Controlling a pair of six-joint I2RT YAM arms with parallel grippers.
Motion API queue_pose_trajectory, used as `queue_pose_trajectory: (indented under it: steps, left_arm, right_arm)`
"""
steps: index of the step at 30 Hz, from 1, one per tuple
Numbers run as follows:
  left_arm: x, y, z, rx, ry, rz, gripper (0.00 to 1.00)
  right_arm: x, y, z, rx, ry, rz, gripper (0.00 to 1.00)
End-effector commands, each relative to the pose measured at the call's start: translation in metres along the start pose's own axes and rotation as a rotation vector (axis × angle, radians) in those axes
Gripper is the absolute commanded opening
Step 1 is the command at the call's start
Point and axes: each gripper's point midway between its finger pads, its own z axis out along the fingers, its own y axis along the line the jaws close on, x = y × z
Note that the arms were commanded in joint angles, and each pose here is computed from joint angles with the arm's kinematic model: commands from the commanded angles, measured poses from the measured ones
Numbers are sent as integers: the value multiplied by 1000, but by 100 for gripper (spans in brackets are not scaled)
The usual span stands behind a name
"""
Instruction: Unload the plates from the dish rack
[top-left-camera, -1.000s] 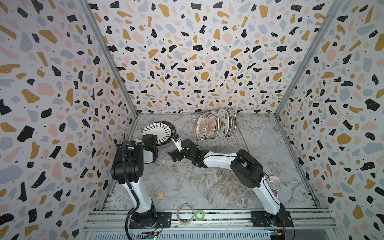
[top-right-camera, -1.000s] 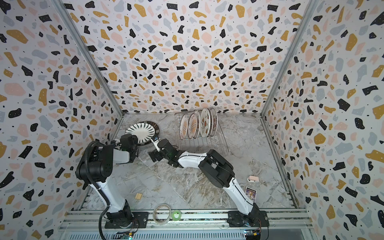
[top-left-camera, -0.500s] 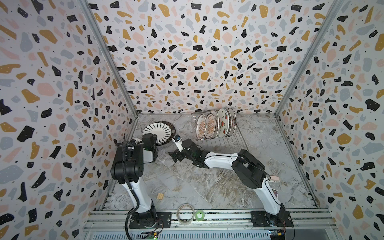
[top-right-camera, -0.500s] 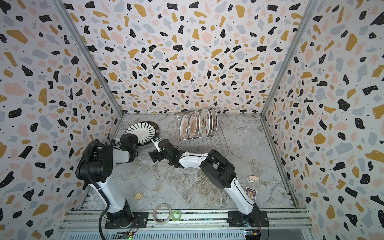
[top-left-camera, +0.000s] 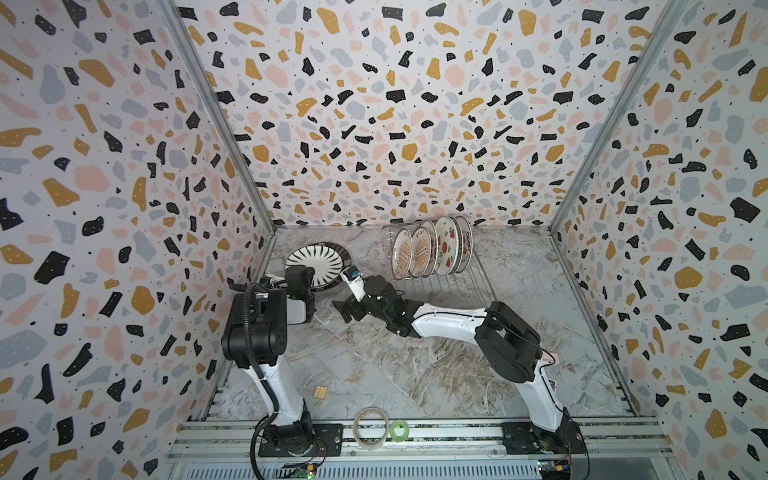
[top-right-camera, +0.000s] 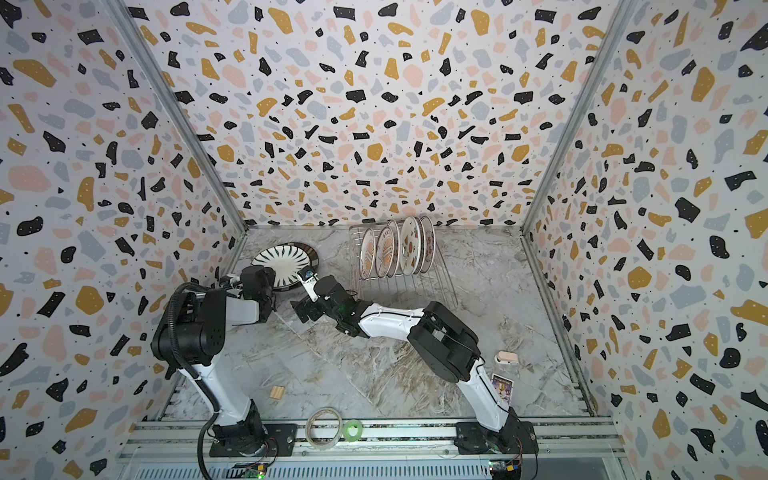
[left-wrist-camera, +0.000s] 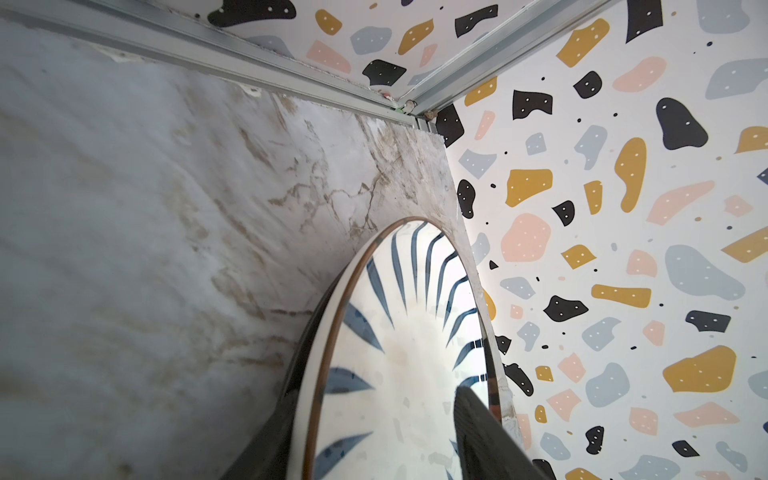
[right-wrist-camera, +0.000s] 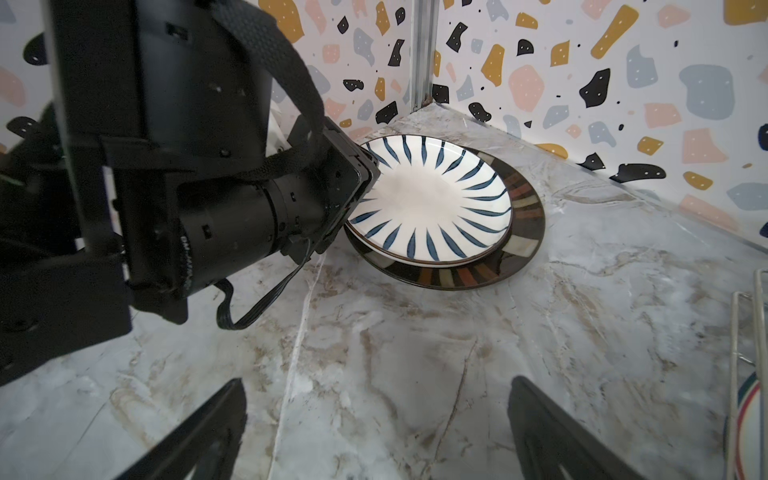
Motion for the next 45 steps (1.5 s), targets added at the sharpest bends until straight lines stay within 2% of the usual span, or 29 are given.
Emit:
queue_pose_trajectory:
  steps: [1,11,14,22,23,24,27,35,42,45]
  left_arm:
    - [-17,-18,-2,30,-56,18,60]
    - [-12,-12,0,30,-46,17,64]
    - [-12,-16,1,29,-38,36,70]
    - [-12,-18,0,41,-41,35,71]
    - [-12,-18,1,41,-39,36,81]
    - [-12,-18,1,43,-40,35,81]
    - [-12,-22,0,71,-39,35,79]
    - [-12,-22,-1,57,-33,45,81]
    - [-5,-18,-4,74,-16,50,72]
    - [2,-16,-3,85,7,55,64]
  right_arm:
    - [-34,3,-20,6,-75,-9,99]
    - [-35,5,-25,12,-87,-14,99]
    - [-33,4,-22,18,-80,-20,99]
    - [-33,3,-21,23,-77,-26,99]
    - [-33,3,-21,25,-76,-27,99]
    - [-32,3,-22,25,-75,-28,99]
    - [-32,2,-24,29,-76,-30,99]
    - [-30,1,-24,34,-77,-30,99]
    - [-31,2,-26,28,-83,-25,99]
    - [-31,4,-25,21,-83,-23,99]
